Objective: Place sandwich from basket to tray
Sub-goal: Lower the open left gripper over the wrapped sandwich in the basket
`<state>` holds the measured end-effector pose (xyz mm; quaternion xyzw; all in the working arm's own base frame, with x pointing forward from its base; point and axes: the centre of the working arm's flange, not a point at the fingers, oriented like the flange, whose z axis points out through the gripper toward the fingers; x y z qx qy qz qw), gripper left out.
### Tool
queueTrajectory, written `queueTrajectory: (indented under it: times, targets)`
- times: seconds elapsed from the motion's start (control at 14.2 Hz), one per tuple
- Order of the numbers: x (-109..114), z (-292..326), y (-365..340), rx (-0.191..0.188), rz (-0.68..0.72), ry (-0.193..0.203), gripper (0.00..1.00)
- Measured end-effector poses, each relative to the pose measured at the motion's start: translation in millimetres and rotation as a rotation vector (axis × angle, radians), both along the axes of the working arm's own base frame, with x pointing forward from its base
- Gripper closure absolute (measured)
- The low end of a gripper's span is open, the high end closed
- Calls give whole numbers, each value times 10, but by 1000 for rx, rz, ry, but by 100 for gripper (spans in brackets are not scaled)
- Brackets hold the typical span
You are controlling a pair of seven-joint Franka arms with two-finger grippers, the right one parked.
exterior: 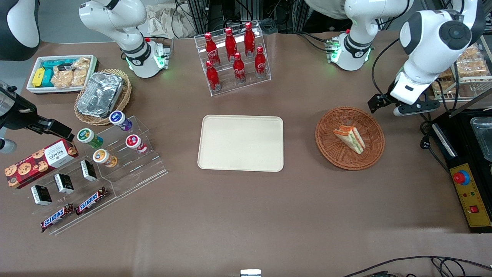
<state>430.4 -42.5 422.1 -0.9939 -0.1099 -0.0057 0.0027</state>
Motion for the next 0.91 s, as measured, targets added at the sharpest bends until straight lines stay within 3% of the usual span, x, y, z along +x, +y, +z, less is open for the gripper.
queueTrajectory:
  times: [0.35,0.49,0.7,0.91]
  targets:
    - [218,-287,-319,-21,284,-1,0]
    - [308,-512,-409,-30,340,0,0]
    - [392,-868,-427,-31,376,32,0]
    - [480,-1183,-472,-45,441,24,0]
